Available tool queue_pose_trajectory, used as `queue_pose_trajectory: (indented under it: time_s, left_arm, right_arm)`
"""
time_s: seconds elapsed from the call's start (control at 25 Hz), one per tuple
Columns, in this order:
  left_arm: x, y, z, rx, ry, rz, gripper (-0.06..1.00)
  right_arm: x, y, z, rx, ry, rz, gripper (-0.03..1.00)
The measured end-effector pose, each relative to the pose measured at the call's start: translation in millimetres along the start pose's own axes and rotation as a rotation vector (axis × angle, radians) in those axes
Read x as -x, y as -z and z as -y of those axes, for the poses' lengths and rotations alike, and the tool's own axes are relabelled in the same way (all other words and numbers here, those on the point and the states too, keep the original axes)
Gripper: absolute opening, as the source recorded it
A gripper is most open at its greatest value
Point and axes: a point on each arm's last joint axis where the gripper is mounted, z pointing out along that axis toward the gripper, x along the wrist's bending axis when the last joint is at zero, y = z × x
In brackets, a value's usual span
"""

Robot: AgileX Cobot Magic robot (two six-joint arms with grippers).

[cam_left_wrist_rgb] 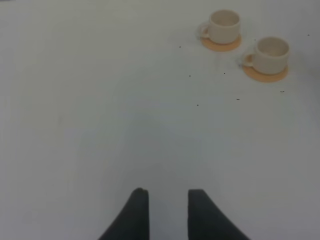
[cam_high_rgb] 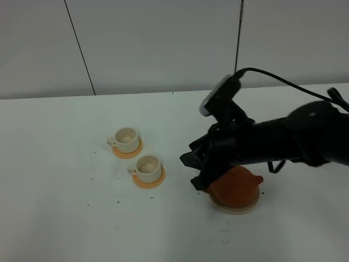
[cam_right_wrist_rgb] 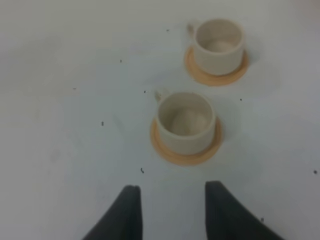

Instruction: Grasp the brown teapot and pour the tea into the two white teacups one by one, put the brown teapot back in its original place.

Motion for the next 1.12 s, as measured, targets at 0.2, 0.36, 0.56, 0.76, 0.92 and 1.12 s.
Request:
queue_pose_trajectory:
  time_s: [0.2, 0.36, 0.56, 0.76, 0.92, 1.12]
  left_arm:
    - [0, 0, 0, 0.0, 0.0, 0.0, 0.26]
    - [0, 0, 0, 0.0, 0.0, 0.0, 0.26]
    - [0, 0, 0, 0.0, 0.0, 0.0, 0.26]
    - [0, 0, 0, 0.0, 0.0, 0.0, 0.26]
    - [0, 0, 0, 0.0, 0.0, 0.0, 0.26]
    - [0, 0, 0, 0.0, 0.0, 0.0, 0.26]
  right_arm:
    - [4, -20, 0, -0.093, 0.135, -0.061, 0.32]
    - [7, -29, 8, -0.19, 0.257, -0.09, 0.32]
    - [9, -31, 6, -0.207, 0.303, -0.088, 0.38]
    - [6, -37, 8, -0.217, 0.333, -0.078, 0.47]
    - [5, -51, 18, -0.244, 0.339, -0.08, 0.49]
    - [6, -59, 27, -0.27, 0.328, -0.08, 0.49]
